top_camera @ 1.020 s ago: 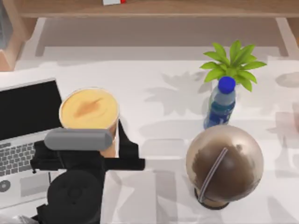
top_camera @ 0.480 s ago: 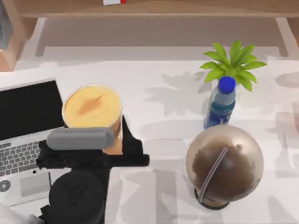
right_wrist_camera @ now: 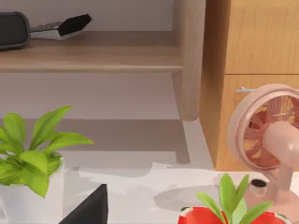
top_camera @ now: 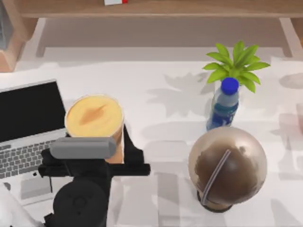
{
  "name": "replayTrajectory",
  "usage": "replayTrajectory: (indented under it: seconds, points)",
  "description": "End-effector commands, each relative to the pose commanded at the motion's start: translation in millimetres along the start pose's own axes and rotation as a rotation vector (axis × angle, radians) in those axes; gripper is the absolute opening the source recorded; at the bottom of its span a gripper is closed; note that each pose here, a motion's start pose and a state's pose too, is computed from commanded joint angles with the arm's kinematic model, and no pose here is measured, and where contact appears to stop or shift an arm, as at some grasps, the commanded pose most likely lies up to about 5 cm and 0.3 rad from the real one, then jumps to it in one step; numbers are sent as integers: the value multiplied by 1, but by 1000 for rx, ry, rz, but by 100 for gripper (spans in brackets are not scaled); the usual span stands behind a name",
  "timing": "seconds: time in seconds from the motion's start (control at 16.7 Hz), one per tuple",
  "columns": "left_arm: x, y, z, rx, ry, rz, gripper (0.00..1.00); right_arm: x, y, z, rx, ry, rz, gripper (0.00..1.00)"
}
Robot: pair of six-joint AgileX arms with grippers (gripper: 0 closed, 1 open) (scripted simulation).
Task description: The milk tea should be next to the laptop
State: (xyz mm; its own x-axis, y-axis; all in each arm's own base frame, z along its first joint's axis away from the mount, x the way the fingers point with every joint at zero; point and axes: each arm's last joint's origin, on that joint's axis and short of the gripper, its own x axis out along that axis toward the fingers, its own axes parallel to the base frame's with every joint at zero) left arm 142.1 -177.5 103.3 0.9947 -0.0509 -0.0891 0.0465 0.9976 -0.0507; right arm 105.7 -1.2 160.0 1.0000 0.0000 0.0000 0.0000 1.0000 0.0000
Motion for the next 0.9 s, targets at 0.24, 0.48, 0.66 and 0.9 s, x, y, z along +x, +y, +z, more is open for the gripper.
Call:
replayTrajectory:
  seconds: [0.24,0.48,0.66,0.9]
  points:
    - [-2,5,-9,42,30,3,0,0,0,0,0,0,0,100]
    - [-2,5,-9,42,30,3,8,0,0,0,0,0,0,100]
    - [-2,5,-9,42,30,3,30,0,0,0,0,0,0,100]
    - [-2,5,-9,42,30,3,60,0,0,0,0,0,0,100]
